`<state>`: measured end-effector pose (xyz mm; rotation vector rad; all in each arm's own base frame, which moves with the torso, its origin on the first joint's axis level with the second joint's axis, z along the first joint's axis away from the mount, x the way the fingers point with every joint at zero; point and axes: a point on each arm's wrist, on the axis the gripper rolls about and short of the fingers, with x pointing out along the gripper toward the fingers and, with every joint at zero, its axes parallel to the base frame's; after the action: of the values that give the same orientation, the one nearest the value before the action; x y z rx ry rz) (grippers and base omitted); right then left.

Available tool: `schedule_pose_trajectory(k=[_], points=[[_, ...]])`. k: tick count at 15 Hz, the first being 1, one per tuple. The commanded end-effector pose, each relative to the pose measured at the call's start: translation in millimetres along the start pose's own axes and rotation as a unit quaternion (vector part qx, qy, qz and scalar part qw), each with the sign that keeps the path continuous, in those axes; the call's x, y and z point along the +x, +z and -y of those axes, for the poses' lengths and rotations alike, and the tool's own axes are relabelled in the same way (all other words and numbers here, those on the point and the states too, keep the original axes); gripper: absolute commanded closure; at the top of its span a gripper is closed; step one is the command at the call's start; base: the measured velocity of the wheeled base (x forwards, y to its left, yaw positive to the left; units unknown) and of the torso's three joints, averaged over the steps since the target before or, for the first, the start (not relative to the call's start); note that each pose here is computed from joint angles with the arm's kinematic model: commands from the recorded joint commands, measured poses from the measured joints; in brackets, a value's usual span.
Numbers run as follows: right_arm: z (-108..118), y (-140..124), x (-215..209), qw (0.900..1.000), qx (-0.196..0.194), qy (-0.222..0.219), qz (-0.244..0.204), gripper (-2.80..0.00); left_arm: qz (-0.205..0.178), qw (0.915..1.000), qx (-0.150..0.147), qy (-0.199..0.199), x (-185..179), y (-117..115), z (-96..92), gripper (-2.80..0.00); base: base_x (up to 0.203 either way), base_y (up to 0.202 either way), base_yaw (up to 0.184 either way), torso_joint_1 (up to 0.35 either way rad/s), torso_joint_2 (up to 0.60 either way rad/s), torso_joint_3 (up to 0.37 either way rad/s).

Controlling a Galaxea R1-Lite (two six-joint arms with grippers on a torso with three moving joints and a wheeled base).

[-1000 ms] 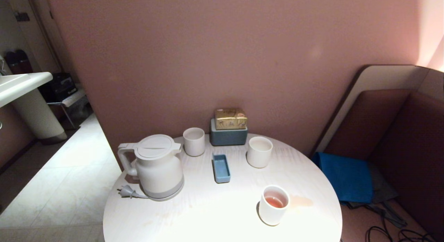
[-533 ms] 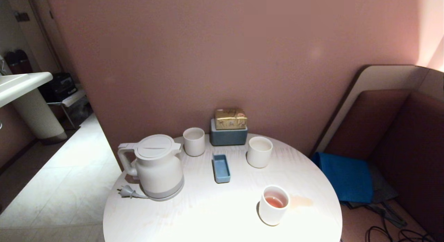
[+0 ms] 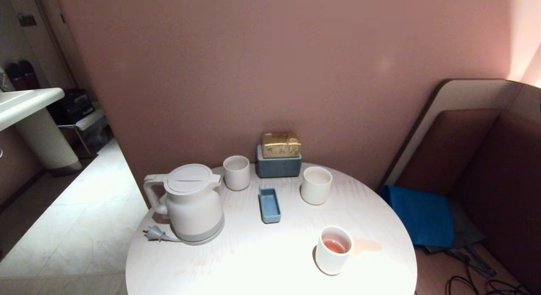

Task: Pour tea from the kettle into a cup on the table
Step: Pick up the kettle

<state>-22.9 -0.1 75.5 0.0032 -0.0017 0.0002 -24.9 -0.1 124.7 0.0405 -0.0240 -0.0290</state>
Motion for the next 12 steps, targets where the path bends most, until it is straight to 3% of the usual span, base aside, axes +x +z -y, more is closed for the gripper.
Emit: schedule_pose_trajectory(k=[1,4,6,10,12], points=[[0,0,0,1.000,0.000,0.000,0.000,0.00,-0.027,0.9996,-0.001,-0.009,21,41,-1.8,0.00,0.000,0.000,0.000,0.000,0.00,0.000],[0,0,0,1.000,0.000,0.000,0.000,0.00,-0.010,0.9998,-0.001,-0.014,52,83,-3.7,0.00,0.000,0.000,0.000,0.000,0.00,0.000],[0,0,0,1.000,0.000,0.000,0.000,0.00,-0.036,0.9992,-0.002,-0.017,79,97,-4.4,0.00,0.000,0.000,0.000,0.000,0.00,0.000],[0,0,0,1.000,0.000,0.000,0.000,0.00,-0.148,0.9887,-0.005,-0.021,172,81,-4.7,0.00,0.000,0.000,0.000,0.000,0.00,0.000],[0,0,0,1.000,0.000,0.000,0.000,0.00,-0.163,0.9863,-0.004,-0.025,214,52,-2.6,0.00,0.000,0.000,0.000,0.000,0.00,0.000]])
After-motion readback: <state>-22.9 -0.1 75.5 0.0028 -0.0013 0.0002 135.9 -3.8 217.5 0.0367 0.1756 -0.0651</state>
